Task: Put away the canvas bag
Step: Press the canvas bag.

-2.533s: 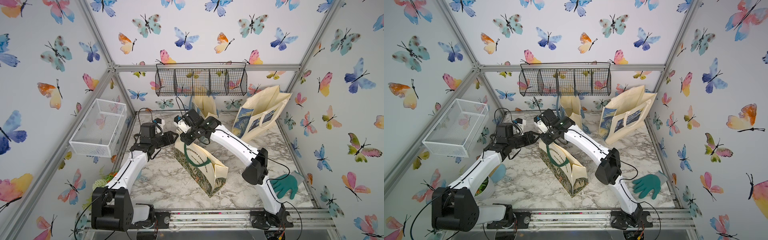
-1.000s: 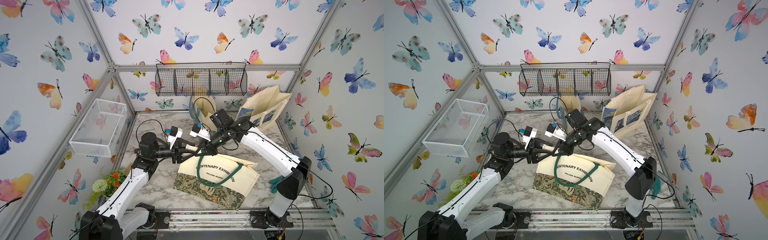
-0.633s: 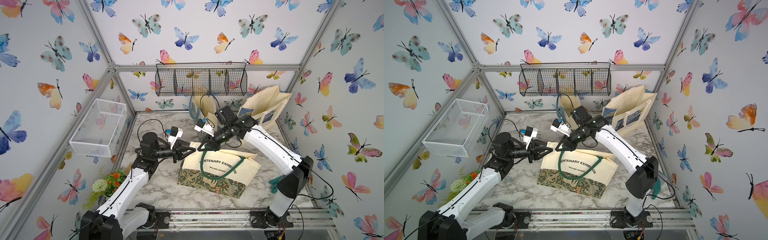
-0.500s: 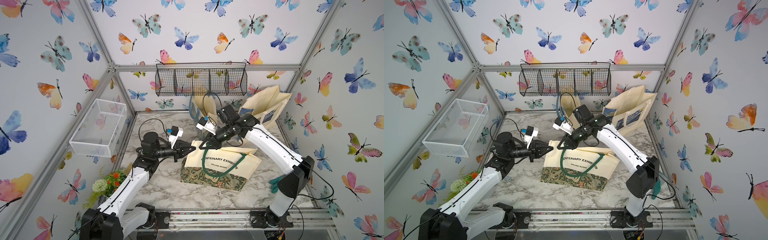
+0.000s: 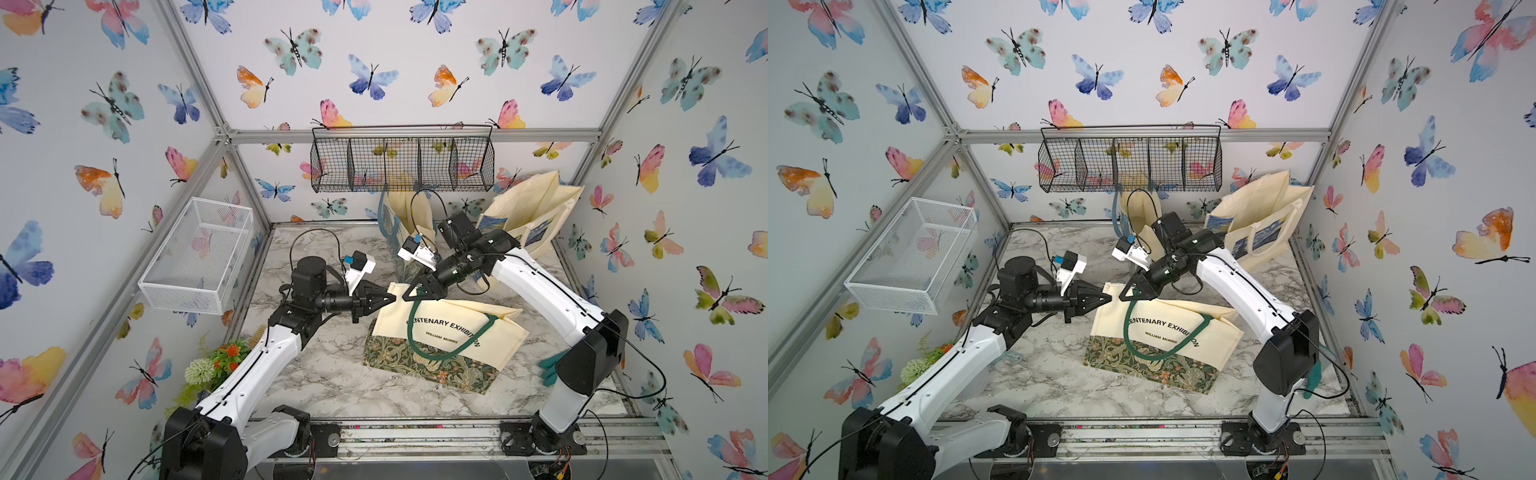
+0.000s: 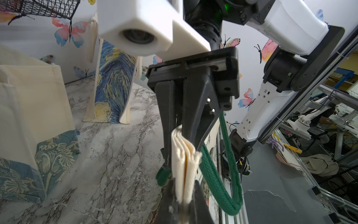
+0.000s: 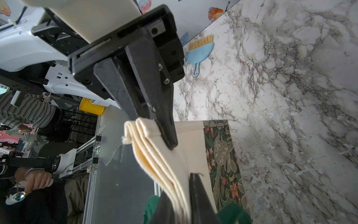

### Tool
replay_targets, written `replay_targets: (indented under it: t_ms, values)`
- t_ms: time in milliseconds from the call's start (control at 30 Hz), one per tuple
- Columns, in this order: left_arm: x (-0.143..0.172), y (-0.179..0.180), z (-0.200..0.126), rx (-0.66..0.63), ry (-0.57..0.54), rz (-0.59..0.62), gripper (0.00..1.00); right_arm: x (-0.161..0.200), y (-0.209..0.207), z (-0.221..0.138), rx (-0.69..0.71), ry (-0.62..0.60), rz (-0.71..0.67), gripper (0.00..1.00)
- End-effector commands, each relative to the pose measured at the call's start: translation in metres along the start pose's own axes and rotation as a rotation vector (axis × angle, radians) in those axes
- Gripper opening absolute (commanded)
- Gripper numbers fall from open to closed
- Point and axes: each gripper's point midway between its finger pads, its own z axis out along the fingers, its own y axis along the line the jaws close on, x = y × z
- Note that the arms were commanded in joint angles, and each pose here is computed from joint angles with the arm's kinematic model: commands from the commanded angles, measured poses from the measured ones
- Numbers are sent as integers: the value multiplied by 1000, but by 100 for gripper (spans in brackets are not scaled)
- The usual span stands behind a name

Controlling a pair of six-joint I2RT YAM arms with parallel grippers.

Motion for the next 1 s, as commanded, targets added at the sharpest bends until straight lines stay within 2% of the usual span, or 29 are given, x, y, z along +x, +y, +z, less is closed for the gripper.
replay_targets:
  t_ms: [0,200,300,467,667,767,900,967]
  values:
    - [9,-12,8,71,54,-27,0,-11,30,6,-86,-40,-111,13]
    - [1,-11,9,68,49,-23,0,-3,36,18,-113,-3,-115,17]
    - [-6,-11,10,77,44,-24,0,3,38,27,-123,21,-113,23]
    - [-19,-13,10,88,27,-10,0,10,44,40,-135,63,-125,27]
    - [-21,-13,10,80,33,0,0,10,40,41,-102,72,-128,2]
    - [-19,-13,9,72,36,-1,1,11,36,40,-68,77,-128,2]
    - [-12,-13,8,66,32,-7,40,4,37,31,-20,60,-148,2]
    - [-8,-16,7,76,26,-4,50,0,41,25,-3,50,-160,2]
